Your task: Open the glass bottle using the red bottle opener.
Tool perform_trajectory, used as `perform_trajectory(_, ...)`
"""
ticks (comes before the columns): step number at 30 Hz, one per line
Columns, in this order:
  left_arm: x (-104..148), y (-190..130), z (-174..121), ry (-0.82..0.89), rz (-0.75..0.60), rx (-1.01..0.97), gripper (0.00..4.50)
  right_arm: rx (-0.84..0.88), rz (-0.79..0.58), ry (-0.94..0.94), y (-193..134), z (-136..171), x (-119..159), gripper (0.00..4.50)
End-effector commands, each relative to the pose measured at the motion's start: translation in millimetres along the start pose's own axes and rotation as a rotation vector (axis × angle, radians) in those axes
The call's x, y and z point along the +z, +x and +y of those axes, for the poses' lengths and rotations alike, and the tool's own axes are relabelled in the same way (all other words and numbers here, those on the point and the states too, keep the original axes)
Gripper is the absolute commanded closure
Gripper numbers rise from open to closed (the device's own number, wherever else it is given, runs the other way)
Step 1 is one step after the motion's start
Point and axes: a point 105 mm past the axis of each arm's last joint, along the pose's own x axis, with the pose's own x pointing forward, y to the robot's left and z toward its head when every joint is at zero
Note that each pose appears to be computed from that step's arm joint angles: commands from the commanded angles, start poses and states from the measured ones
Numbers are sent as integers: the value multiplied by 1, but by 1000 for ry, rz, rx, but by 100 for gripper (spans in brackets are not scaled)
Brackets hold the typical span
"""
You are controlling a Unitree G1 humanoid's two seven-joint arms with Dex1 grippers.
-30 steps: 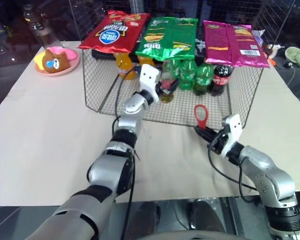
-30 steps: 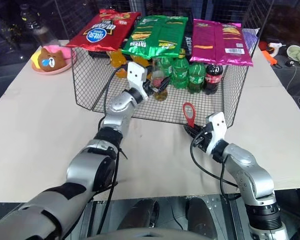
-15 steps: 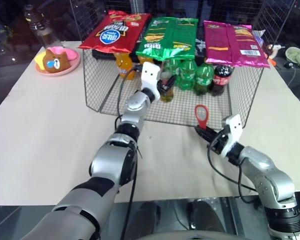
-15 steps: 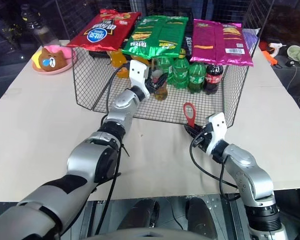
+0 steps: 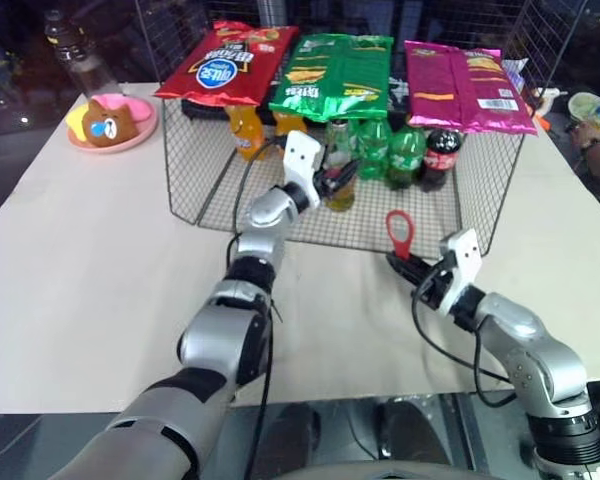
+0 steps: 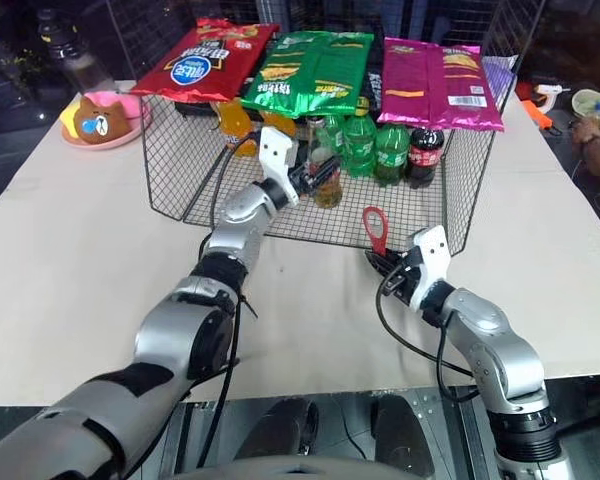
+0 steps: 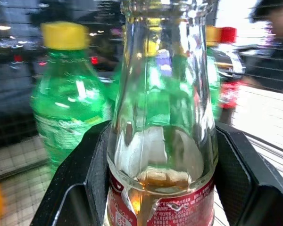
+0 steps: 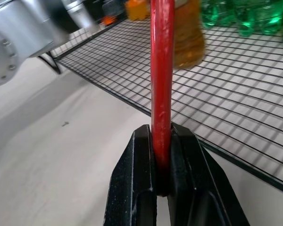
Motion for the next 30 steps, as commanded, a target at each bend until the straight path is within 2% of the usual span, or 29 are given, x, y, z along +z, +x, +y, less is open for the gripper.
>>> perform_trajectory(1,37,-16,-16,53,-82,-98,214,7,-80,-69,-2,4,23,449)
perform_trajectory(6,54,-54,-42,17,-81,-201,214,-26,-118,-156,-4,-1,33,449)
perform_trajectory(11,64,-85,-49,-24,-68,-184,214,-56,-201,-218,-11,-1,50,449)
perform_trajectory(18,36,-104,-50,-45,2,-109,214,-66,-204,-301,-17,-2,51,449)
perform_trajectory(23,26,-101,-42,24,-32,-3,214,-74,-211,-298,-15,-5,52,449)
perform_trajectory(30,16,-100,-50,87,-42,5,214,-69,-207,-302,-14,-8,52,449)
